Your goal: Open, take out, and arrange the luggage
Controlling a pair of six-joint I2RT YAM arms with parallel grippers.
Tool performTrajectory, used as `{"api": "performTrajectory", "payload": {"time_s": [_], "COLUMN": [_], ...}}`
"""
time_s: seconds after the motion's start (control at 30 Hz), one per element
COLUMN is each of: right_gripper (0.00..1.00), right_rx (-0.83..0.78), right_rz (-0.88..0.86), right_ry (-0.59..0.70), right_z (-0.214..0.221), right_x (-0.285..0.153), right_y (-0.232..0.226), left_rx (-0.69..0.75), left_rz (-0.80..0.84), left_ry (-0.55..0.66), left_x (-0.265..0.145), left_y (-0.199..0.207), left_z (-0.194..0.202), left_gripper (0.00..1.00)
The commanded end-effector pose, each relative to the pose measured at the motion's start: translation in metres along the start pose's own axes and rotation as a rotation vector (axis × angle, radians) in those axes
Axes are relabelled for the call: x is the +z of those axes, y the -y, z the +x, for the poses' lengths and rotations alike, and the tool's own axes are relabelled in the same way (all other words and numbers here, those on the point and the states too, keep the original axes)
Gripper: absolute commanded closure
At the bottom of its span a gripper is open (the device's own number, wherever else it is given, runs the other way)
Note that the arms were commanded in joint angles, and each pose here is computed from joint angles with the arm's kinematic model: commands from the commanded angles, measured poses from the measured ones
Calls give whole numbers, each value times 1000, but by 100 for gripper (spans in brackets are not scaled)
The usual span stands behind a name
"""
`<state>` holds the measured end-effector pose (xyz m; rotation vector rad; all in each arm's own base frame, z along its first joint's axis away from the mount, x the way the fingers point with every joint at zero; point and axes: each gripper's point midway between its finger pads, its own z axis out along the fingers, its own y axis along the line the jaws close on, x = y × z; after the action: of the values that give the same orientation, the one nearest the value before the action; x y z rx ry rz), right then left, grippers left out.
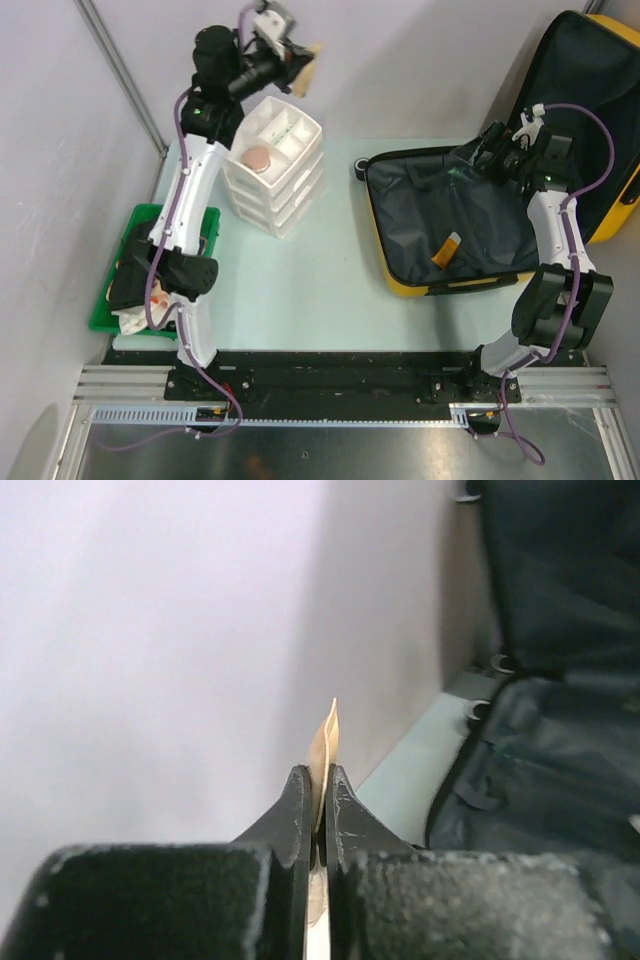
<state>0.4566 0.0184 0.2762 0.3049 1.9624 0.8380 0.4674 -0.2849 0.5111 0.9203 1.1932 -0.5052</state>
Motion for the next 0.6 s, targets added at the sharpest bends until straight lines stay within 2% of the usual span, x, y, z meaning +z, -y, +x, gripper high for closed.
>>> {"api": "performTrajectory", "payload": {"time_s": [0.0, 0.17, 0.3, 0.57], "right_gripper": [0, 0, 0, 0], "right_rx": [-128, -140, -165, -286], "right_rz": [-7, 15, 29, -22], "right_ry": [43, 22, 16, -41], "right_z": [-14, -9, -7, 5], "right_x": [-19, -19, -21, -28], "right_y": [-17, -11, -8, -11], "left_rx": [-301, -304, -289, -345], "left_rz": [-314, -414, -438, -497], "left_ry": [43, 48, 46, 14], "left_x": [-17, -26, -31, -46], "left_y": [-83, -126, -144, -177], "left_z": [23, 48, 64, 113], "left_gripper": [100, 100, 100, 100]}}
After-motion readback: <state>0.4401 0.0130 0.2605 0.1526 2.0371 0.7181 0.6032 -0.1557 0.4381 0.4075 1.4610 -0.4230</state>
